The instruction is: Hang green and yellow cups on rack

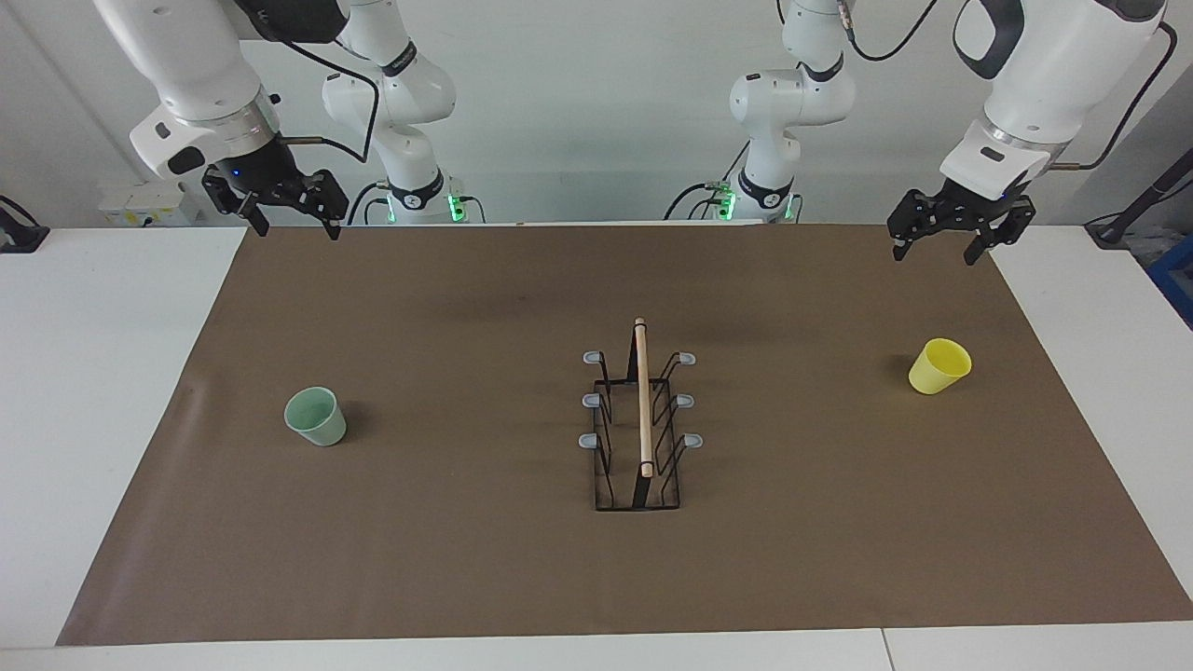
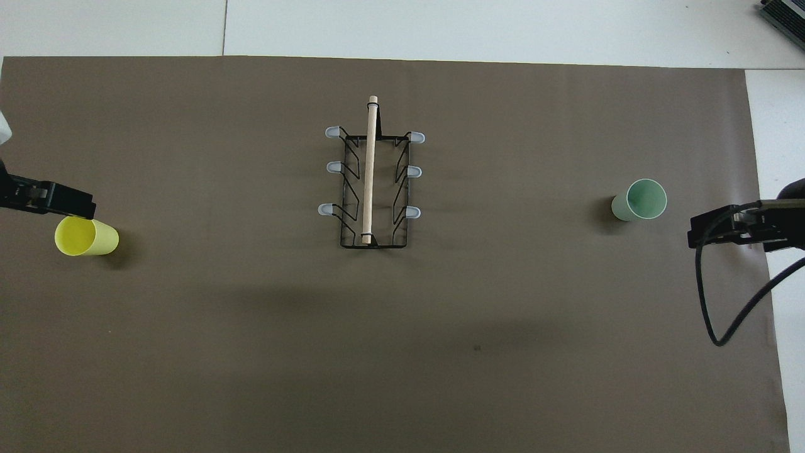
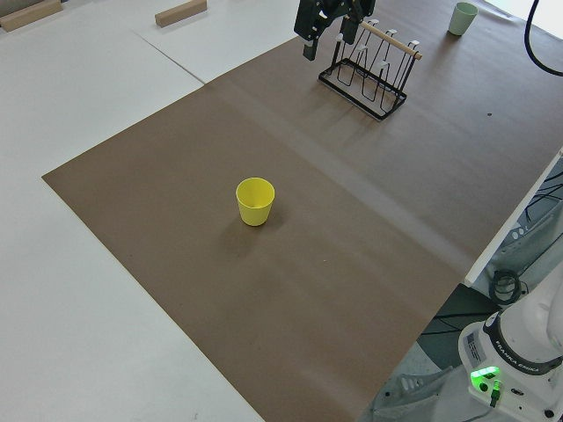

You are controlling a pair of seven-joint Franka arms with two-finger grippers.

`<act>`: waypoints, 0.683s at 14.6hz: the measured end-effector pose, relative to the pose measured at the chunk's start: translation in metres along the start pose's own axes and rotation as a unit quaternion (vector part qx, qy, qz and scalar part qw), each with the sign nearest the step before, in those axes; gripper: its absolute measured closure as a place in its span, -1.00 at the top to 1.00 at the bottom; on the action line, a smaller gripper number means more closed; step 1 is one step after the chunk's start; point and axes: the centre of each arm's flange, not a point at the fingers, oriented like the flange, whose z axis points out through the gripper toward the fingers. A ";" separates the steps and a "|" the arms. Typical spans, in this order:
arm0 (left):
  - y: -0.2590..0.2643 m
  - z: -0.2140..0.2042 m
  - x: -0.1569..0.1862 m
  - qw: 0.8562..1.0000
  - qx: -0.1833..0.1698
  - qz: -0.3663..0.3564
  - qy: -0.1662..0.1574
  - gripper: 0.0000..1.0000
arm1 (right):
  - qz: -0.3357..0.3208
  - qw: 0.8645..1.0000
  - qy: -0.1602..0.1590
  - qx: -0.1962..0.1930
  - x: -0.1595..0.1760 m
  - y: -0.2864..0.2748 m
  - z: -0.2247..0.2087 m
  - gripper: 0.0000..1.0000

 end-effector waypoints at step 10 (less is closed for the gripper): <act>0.000 0.000 0.000 1.000 0.000 0.000 0.000 1.00 | 0.001 1.000 -0.003 0.000 0.000 0.000 0.003 1.00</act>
